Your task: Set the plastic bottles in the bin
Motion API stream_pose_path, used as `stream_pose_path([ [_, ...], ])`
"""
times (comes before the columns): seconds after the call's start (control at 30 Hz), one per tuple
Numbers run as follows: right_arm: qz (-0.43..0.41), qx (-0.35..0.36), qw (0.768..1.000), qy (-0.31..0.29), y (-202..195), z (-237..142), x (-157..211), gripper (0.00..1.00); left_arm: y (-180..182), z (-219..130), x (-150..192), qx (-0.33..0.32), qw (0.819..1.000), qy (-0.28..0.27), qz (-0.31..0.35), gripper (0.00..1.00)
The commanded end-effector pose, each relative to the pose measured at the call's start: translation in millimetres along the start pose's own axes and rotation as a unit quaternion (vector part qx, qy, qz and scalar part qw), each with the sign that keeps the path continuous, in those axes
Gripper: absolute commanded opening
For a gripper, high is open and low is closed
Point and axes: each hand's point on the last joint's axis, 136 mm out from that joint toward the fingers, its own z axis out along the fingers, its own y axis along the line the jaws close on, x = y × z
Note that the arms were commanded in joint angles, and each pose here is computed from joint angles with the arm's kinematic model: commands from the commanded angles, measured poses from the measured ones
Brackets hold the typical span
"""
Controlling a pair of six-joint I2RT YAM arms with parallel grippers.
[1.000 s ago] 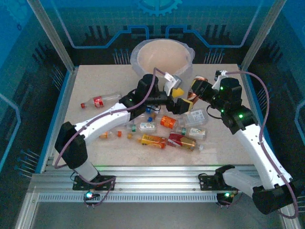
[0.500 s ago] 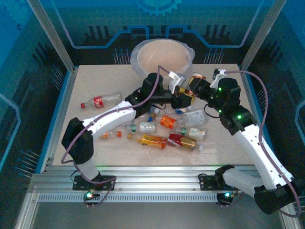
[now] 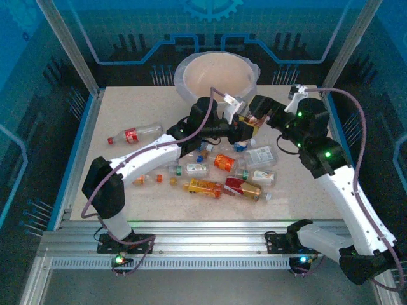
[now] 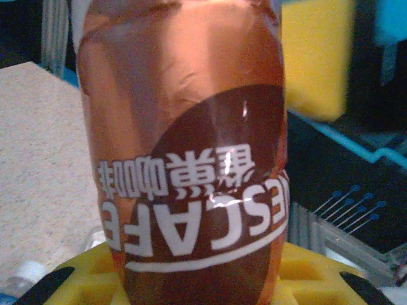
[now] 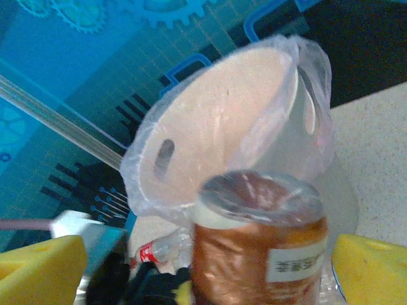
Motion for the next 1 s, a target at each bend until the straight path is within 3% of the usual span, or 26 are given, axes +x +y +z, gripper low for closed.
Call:
stream_pose_path([
  [0.0, -0.036, 0.009, 0.999, -0.012, 8.4, -21.1, -14.6, 1.00, -2.6, -22.4, -37.1, -0.036, 0.998, -0.035, 0.044, 0.22],
  [0.17, -0.042, 0.064, 0.996, -0.049, -11.3, -51.2, -26.4, 1.00, 6.4, -47.3, -70.1, -0.073, 0.992, -0.067, 0.076, 0.22],
  [0.4, -0.036, 0.128, 0.988, -0.075, -49.7, -76.3, -14.3, 1.00, 19.3, -65.1, -112.6, -0.124, 0.978, -0.104, 0.134, 0.22],
  [0.73, -0.039, 0.207, 0.977, -0.005, -95.3, -75.1, 30.1, 1.00, 122.3, -67.6, -157.1, -0.201, 0.967, -0.088, 0.131, 0.22],
  [0.97, -0.029, 0.260, 0.965, 0.033, -125.4, -79.9, 55.4, 1.00, 187.2, -54.4, -137.0, -0.235, 0.966, -0.021, 0.107, 0.25],
])
